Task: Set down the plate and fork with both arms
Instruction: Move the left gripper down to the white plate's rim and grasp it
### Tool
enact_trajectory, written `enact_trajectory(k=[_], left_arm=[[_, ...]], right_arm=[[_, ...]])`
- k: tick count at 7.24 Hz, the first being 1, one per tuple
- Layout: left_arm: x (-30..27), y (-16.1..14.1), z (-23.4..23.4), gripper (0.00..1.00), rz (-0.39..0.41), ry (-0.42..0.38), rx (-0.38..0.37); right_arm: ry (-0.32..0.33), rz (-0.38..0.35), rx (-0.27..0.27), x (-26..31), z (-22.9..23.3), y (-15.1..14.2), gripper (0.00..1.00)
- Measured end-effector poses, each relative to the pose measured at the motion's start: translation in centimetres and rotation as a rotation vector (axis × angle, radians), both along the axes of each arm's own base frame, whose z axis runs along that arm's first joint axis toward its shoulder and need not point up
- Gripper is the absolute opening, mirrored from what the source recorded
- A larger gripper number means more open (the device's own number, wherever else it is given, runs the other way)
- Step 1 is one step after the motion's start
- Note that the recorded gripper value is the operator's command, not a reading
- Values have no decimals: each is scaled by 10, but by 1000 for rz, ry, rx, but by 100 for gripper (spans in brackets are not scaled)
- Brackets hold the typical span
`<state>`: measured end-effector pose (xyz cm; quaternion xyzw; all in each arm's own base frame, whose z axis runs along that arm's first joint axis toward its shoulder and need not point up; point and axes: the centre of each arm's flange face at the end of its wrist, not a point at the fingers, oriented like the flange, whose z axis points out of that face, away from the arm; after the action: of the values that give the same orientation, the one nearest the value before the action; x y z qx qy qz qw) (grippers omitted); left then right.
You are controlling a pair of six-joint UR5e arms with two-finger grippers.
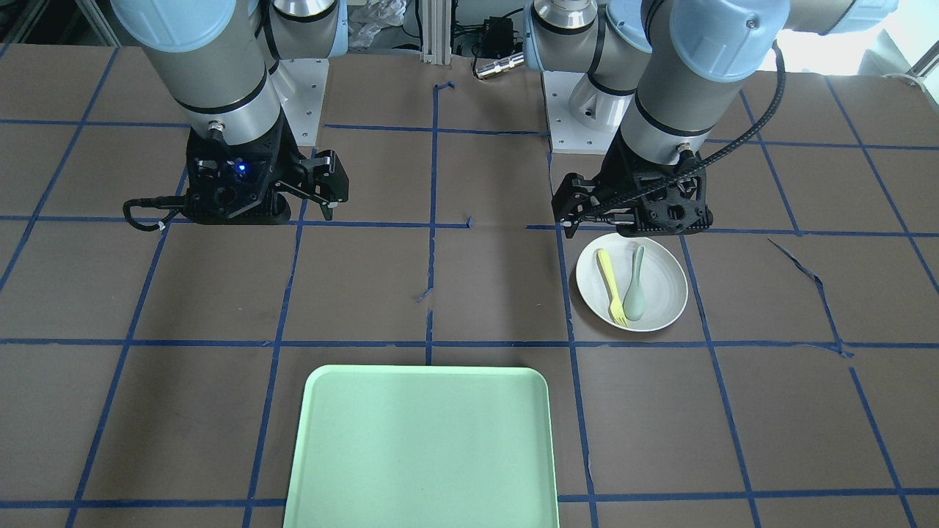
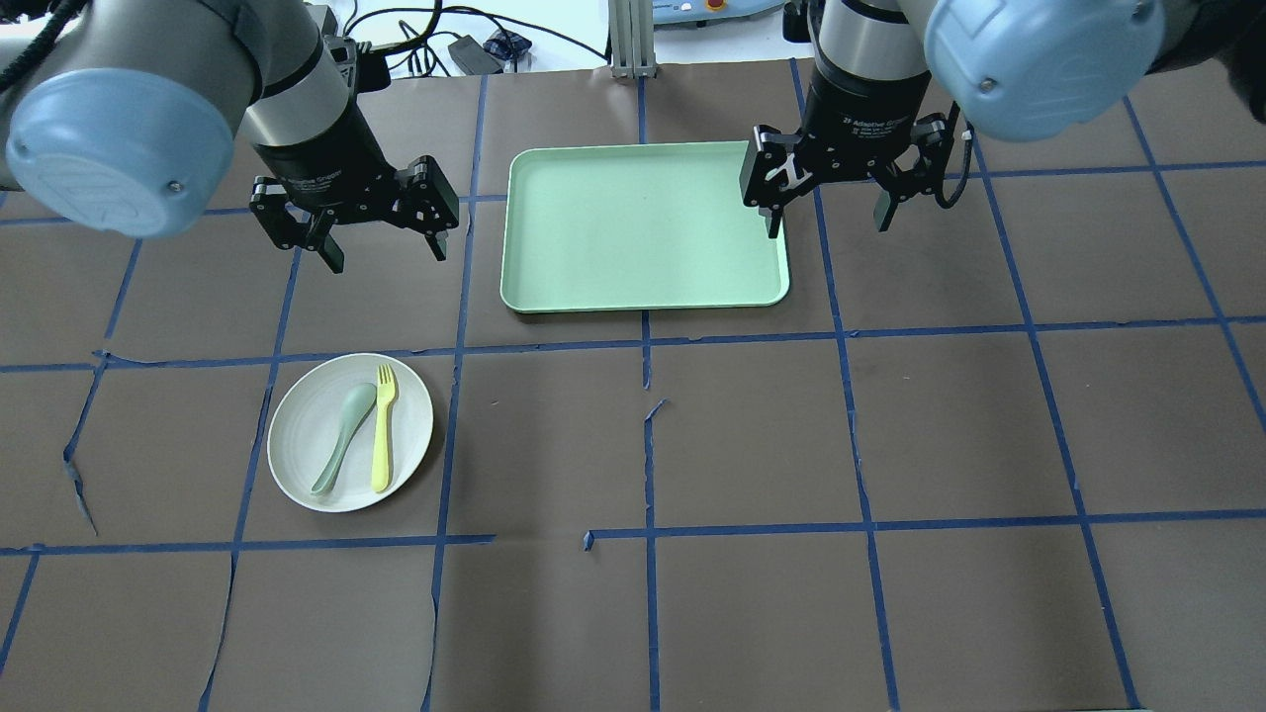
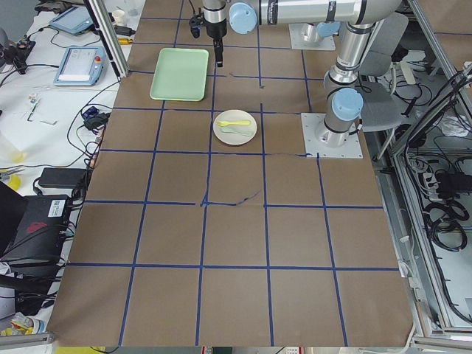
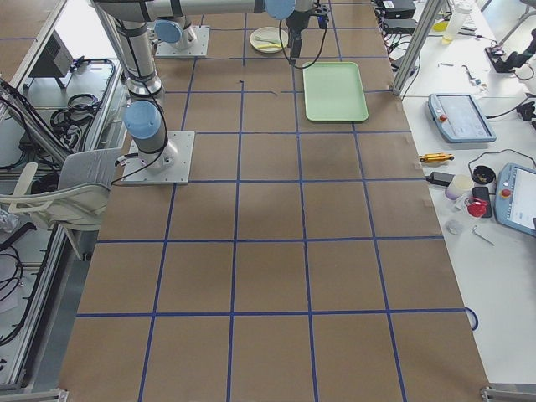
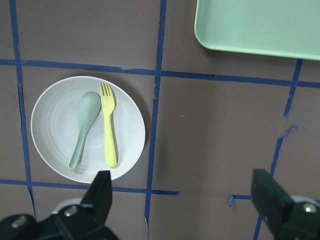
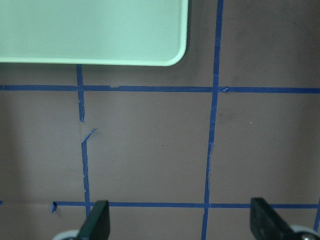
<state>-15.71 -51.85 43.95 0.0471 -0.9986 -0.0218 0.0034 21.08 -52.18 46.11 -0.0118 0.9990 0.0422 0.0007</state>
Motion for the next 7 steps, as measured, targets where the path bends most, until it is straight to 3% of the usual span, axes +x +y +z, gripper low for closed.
enact_trajectory(k=[3,7], left_arm=[[19,-6,-5,100,1,-4,-4],[130,-14,-48,100,33,6,25]], right_arm=[[4,-2,13,0,-10,1,100],[13,3,14,-2,-12,1,100]])
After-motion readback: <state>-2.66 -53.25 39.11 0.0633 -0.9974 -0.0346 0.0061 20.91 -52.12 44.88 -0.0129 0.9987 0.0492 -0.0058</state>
